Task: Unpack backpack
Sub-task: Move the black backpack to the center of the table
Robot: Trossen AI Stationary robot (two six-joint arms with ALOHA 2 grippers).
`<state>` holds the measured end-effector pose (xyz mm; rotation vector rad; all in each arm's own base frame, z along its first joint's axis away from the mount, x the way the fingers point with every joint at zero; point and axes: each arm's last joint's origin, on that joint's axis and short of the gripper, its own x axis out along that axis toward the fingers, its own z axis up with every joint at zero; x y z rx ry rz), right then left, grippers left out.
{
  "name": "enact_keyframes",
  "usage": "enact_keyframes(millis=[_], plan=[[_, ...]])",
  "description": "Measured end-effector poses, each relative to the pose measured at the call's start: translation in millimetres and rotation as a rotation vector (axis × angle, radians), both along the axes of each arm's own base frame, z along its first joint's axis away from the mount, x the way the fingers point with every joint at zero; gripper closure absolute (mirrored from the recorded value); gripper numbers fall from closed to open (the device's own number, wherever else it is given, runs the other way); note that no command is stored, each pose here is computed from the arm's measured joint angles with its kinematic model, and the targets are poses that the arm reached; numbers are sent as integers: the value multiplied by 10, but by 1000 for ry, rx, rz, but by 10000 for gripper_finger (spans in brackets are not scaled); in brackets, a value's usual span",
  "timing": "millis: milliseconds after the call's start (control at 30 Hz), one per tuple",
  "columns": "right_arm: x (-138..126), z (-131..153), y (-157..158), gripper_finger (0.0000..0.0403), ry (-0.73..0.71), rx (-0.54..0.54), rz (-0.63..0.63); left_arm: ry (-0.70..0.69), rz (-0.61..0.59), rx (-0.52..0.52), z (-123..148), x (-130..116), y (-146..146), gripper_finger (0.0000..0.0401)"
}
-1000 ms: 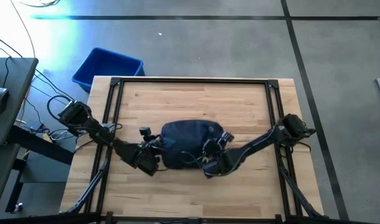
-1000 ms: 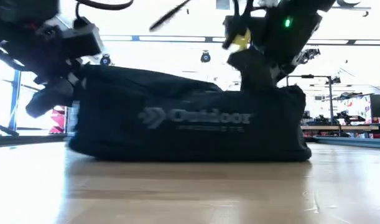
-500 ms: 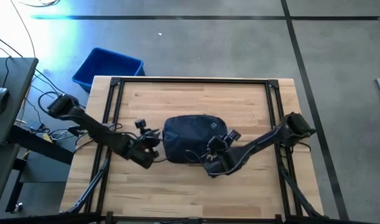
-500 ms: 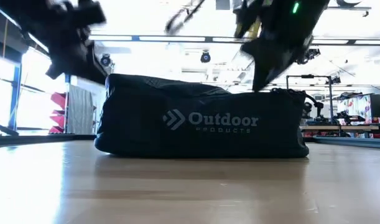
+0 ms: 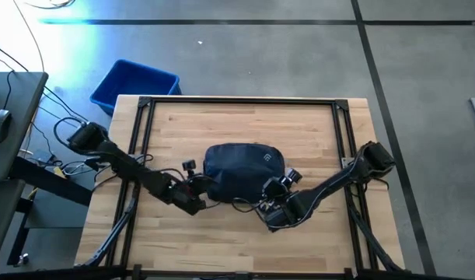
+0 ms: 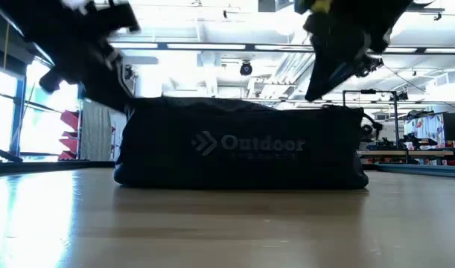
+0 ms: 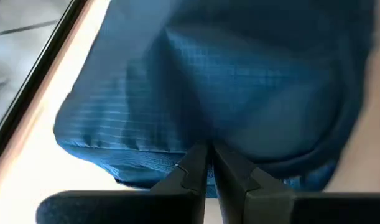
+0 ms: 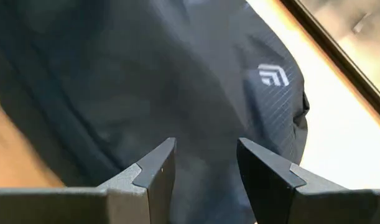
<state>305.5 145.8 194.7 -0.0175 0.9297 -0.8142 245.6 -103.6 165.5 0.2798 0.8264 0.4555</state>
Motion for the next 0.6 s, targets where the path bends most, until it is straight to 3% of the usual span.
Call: enact_keyframes(millis=[167,333,433,600], plan=[[-12,-204,-153,247,8,6,-42,73,60,48,-207,94,124,398],[-7,-322,-346,247,-22,-19,-114,94,109,114,-215,127,272,398],[-14,-325,-406,247,-59,-35,-180,95,132,107,-109,90,303,398],[11,-231,-370,247,-55,-44,-170,46,150,76,190,-16,208,398]])
